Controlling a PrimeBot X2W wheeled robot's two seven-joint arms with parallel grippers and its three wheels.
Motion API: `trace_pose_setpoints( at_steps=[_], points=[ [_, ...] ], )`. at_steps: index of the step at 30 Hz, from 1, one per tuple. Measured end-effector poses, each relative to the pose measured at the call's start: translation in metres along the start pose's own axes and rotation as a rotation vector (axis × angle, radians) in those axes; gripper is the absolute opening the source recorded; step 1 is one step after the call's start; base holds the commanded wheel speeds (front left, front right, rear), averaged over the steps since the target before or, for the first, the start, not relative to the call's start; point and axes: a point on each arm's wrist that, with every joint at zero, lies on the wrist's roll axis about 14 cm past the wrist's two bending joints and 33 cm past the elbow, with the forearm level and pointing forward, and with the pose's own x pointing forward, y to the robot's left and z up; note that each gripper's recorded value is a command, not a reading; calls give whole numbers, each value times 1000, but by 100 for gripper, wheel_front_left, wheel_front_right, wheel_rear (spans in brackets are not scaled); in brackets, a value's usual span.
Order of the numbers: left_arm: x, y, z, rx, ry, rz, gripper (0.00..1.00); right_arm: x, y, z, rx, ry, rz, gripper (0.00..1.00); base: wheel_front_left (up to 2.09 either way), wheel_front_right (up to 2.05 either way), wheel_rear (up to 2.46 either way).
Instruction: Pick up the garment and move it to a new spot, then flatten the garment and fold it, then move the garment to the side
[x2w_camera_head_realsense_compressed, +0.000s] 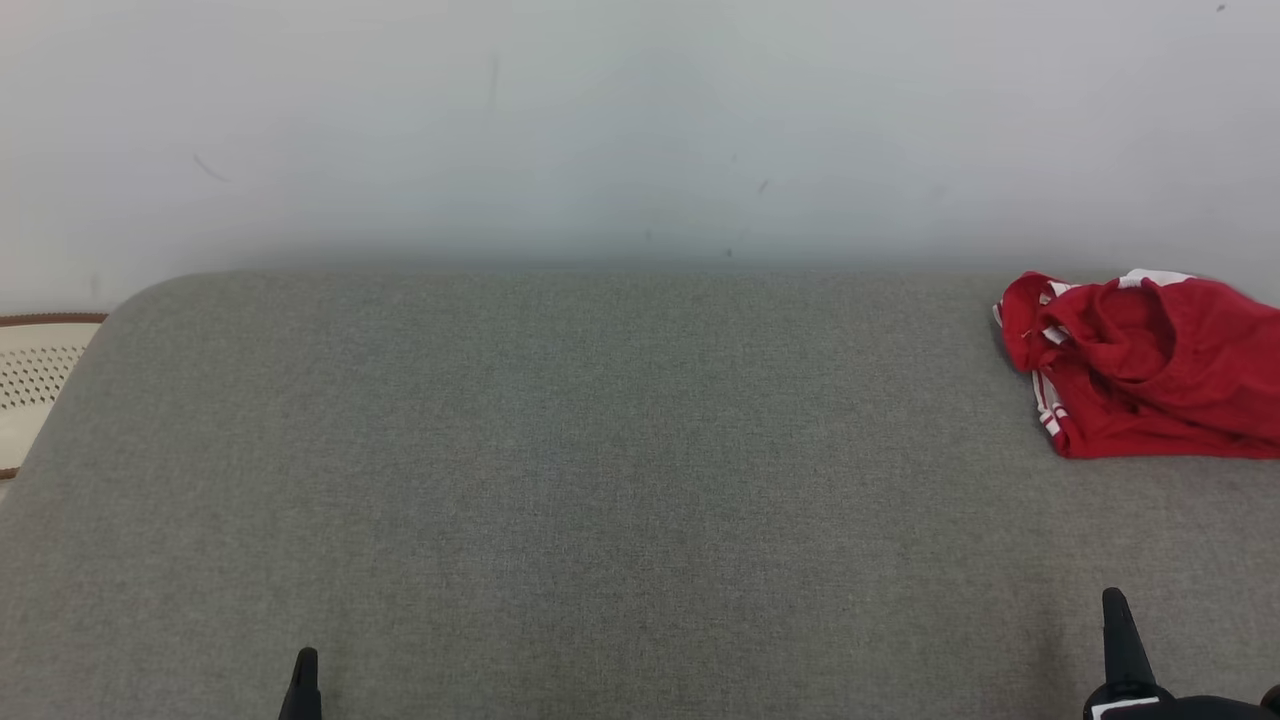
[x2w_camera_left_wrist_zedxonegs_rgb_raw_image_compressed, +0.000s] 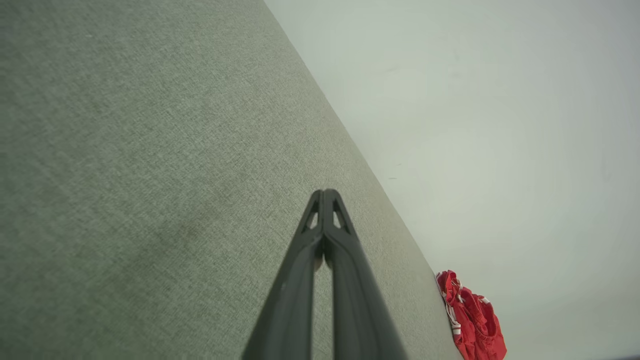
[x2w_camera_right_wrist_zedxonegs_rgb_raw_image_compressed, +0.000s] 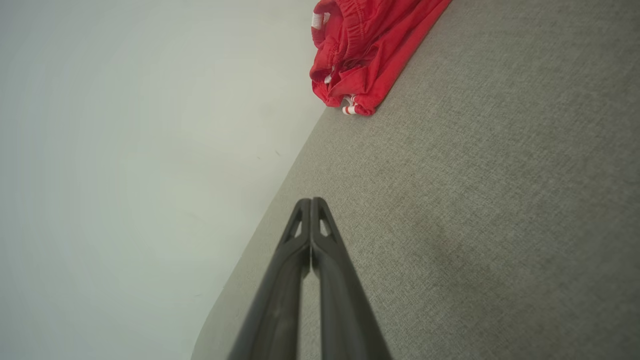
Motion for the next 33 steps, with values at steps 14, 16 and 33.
trace_pose_setpoints(
  at_steps=[14,16,33],
  points=[
    [4,1,-4,-153,22,1,0,3,-6,5,162,-2,-20,0,0,0,0],
    [5,2,-5,-179,28,3,0,3,-7,5,182,-2,-23,0,0,0,0],
    [10,1,-8,-339,44,-2,0,7,-10,11,352,-9,-25,0,0,0,0]
  ],
)
